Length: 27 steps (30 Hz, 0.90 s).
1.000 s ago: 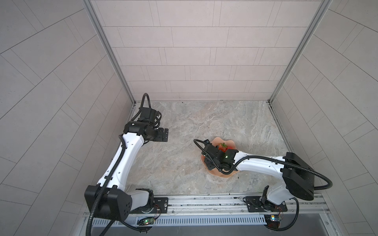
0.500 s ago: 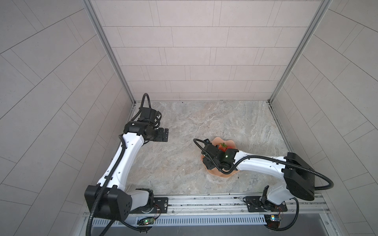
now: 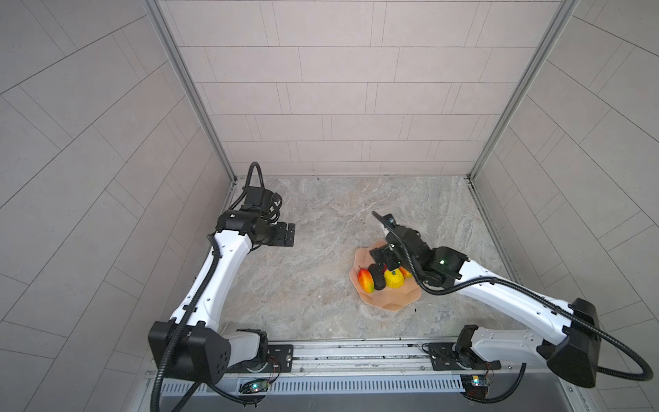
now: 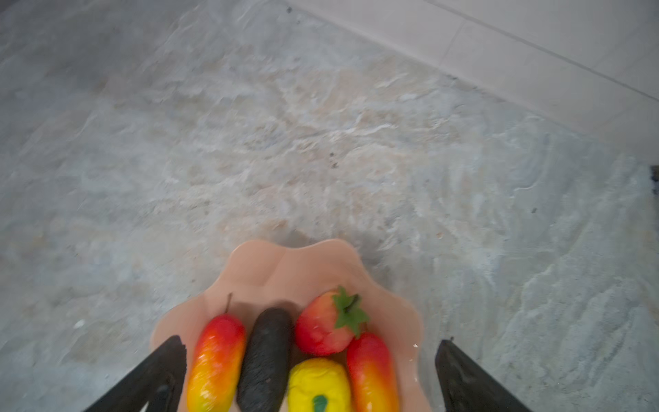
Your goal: Place and organize the fake fruits in the fruit bowl
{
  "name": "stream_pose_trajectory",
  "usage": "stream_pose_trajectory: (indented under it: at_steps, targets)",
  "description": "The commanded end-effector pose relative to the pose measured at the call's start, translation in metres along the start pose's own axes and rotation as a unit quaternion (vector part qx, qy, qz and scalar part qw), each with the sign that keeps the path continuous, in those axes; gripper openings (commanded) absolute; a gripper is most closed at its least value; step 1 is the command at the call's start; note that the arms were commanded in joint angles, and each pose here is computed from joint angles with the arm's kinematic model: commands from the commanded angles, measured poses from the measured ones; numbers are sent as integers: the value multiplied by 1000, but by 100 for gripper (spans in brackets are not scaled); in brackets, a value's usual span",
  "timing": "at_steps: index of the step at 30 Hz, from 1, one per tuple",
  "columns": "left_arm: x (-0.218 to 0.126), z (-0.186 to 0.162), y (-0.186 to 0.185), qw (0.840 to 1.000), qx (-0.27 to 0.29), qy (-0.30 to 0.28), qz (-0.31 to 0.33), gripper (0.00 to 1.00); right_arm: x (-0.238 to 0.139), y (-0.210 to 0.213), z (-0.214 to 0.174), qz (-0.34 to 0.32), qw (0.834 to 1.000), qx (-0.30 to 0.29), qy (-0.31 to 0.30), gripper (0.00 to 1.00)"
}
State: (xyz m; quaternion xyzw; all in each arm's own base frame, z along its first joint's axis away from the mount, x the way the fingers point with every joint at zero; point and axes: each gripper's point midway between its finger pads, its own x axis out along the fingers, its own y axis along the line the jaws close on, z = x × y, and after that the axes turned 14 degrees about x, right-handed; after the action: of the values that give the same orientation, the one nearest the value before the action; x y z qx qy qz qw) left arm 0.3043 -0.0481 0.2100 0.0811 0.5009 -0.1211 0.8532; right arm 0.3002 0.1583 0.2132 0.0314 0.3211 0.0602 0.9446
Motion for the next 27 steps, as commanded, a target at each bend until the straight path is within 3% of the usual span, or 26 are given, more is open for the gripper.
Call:
stream_pose_trajectory:
  at_steps: [1,5,9,13,19,24,27]
  targets:
    - [-16,24,26,992,-47,-90,74,100,0,-51,27,-23,995,34,-86,100]
    - [-14,22,64,949,-128,-223,183,100,-6,-137,42,-118,966,116,-200,100]
    - [27,18,70,932,-93,-283,208,100,11,-189,15,-194,948,123,-219,100]
    - [67,3,87,933,-58,-235,265,100,38,-211,-11,-253,945,89,-189,100]
    - [103,2,98,925,-39,-240,291,100,82,-220,-29,-246,951,99,-159,100]
    - [137,2,104,931,-40,-234,276,100,112,-223,-35,-225,957,112,-142,100]
    - [138,-1,101,933,-37,-244,261,100,112,-221,-40,-223,957,110,-149,100]
